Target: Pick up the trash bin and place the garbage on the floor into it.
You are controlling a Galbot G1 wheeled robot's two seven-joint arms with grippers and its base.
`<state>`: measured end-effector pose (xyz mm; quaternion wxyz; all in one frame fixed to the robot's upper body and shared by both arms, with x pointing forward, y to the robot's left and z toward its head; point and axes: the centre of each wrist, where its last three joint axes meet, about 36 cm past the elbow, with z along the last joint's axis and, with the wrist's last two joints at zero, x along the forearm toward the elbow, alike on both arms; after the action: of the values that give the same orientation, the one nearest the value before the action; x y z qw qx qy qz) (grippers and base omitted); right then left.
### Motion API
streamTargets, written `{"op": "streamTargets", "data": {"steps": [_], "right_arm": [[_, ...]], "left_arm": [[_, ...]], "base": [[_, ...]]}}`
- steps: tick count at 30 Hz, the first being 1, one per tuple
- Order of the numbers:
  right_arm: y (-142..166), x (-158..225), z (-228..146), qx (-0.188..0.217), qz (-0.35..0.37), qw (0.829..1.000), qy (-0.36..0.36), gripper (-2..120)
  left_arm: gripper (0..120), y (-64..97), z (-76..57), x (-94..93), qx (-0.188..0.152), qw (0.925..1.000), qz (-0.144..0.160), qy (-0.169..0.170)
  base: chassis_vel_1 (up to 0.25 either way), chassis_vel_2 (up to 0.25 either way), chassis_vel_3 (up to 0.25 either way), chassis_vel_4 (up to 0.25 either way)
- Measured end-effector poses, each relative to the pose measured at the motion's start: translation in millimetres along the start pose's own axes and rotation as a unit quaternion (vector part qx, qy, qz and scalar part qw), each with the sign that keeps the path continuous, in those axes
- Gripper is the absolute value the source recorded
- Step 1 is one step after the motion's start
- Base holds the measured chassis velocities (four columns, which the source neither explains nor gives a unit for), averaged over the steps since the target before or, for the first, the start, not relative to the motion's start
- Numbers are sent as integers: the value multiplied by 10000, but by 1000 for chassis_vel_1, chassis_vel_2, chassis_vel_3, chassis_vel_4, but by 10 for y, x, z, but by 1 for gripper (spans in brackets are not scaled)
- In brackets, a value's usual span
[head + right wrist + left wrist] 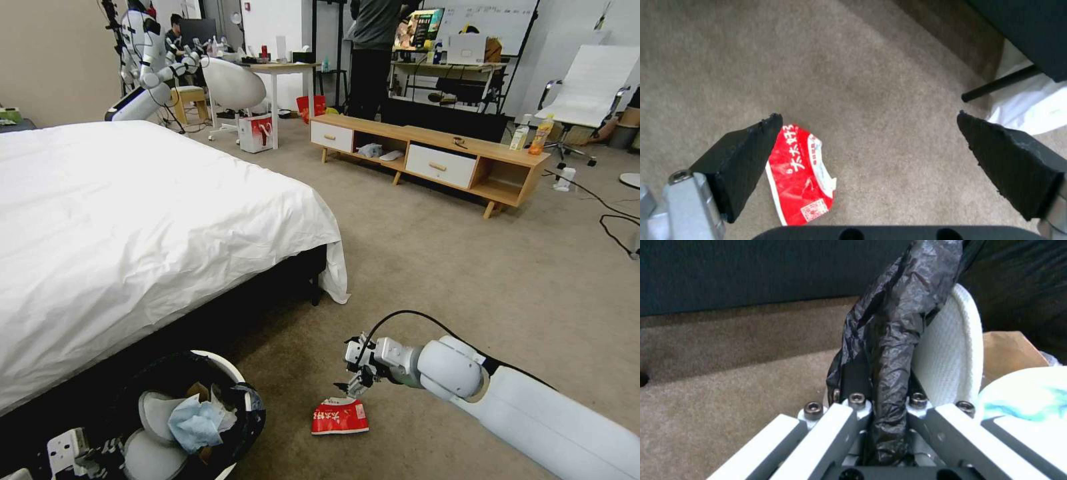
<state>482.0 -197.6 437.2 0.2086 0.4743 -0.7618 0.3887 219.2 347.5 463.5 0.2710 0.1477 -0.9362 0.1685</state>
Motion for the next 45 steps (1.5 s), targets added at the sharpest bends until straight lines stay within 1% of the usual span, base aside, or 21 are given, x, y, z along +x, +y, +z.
{"op": "streamTargets", "data": {"steps": [2,9,12,15,17,26,41,45], "right_arm": [[34,-165,108,163,-46,9998,-43,100],[67,-335,210,194,-58,9998,-5,100],[180,-473,349,178,-99,9998,57,100],[208,-510,400,180,-105,9998,74,100],[266,-598,537,164,-115,9997,134,100],[346,-771,817,99,-102,9997,181,100],[363,-942,1003,59,-9,9998,203,100],[351,-1043,1139,44,61,9996,274,100]], "left_arm": [[1,3,15,-17,11,10000,-14,16],[1,9,35,-28,16,10000,-39,30],[1,20,43,-32,22,10000,-58,37],[1,23,45,-37,25,10000,-61,40],[1,19,54,-58,28,10000,-62,49],[1,22,89,-110,45,9999,-78,93],[1,26,126,-148,55,9999,-104,126],[1,27,142,-140,60,9998,-117,139]], "base": [[0,0,0,0],[0,0,0,0],[0,0,0,0],[0,0,0,0],[0,0,0,0],[0,0,0,0],[0,0,0,0],[0,0,0,0]]}}
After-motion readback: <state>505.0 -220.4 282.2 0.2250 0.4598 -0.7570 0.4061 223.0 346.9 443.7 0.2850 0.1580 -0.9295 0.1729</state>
